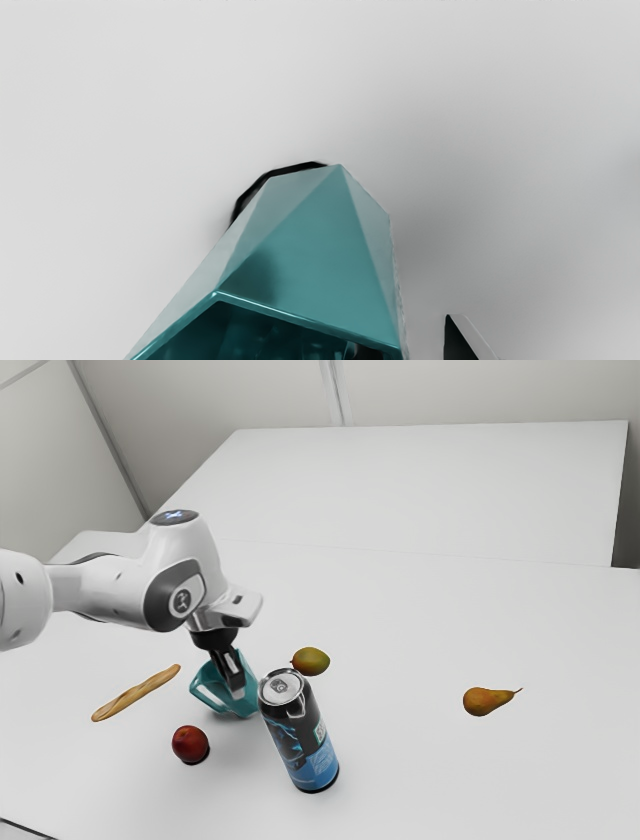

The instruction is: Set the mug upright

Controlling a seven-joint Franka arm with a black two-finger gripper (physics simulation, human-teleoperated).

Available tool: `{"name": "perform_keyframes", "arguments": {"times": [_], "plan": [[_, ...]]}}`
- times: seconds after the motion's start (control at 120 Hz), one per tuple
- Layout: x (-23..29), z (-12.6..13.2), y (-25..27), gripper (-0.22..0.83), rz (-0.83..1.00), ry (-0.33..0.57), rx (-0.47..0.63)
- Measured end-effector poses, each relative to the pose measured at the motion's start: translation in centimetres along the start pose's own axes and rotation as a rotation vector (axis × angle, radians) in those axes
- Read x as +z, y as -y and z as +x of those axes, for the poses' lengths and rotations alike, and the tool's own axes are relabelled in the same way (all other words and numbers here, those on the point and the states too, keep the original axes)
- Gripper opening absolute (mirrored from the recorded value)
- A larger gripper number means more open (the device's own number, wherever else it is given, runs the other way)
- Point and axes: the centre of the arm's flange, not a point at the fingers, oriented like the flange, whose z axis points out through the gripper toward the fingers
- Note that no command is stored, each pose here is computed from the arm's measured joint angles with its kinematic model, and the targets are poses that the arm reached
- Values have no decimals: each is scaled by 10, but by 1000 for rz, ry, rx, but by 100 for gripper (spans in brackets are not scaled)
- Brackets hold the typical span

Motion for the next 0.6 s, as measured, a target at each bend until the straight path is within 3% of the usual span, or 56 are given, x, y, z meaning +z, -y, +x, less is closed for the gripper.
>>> {"name": "perform_keyframes", "arguments": {"times": [0.1, 0.217, 0.442, 0.6], "plan": [[-2, 1, -1, 26, 4, -3, -10], [-8, 1, -2, 37, 17, -11, -21], [-23, 10, -6, 47, 43, -38, -20], [-63, 16, -8, 53, 102, -82, -19]]}}
